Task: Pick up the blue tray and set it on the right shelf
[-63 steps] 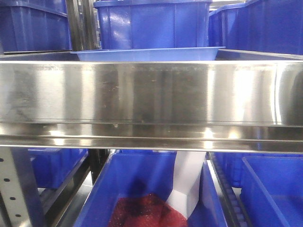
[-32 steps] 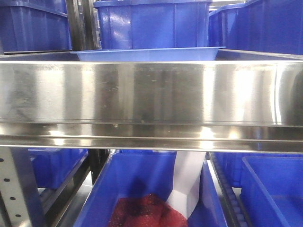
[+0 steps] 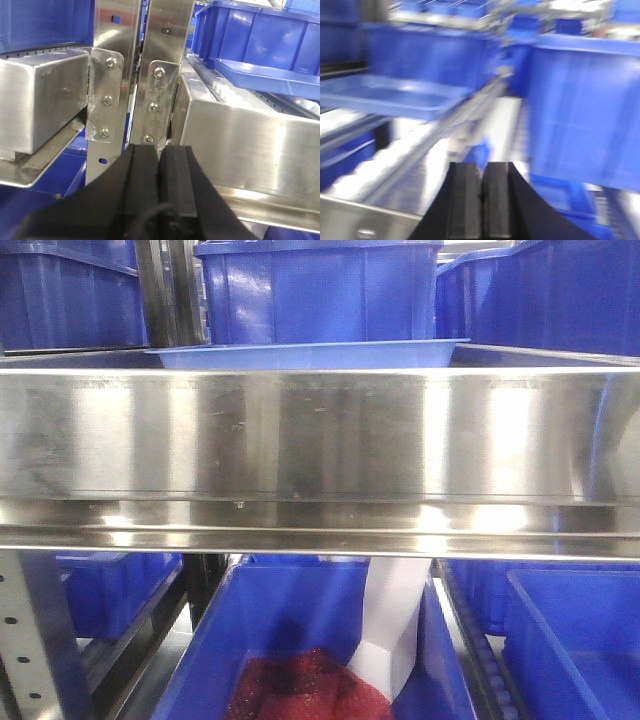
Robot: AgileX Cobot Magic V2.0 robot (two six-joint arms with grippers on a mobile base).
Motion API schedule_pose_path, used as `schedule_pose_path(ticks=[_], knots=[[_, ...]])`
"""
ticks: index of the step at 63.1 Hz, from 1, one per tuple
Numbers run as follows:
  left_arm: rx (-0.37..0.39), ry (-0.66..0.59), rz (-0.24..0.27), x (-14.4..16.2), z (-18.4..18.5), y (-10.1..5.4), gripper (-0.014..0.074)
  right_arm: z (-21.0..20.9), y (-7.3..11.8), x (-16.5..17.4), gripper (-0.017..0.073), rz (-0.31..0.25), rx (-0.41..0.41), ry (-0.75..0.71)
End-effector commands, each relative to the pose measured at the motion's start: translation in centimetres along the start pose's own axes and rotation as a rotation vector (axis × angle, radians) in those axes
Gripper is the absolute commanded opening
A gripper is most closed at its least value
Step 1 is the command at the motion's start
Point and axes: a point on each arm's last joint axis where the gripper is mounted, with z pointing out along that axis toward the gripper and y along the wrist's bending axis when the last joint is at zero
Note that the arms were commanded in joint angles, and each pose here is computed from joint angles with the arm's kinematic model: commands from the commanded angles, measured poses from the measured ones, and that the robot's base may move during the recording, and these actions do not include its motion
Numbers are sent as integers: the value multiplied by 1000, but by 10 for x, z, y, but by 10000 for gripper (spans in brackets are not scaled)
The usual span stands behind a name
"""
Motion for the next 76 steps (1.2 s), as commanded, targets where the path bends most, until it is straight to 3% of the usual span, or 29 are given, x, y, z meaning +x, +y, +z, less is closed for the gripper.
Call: schedule_pose_path(ticks=[1, 14, 27, 76], knots=[[-4, -79, -4, 1, 0, 2, -48, -8, -4, -6, 51, -15, 73, -127], [-4, -79, -4, 1, 0, 2, -48, -15, -9, 23, 51, -23, 173, -130], [-4, -79, -4, 1, 0, 2, -48, -13, -10, 55, 51, -14, 183, -141], [-4, -79, -4, 1, 0, 2, -48, -14, -10, 52, 51, 1, 183, -161]])
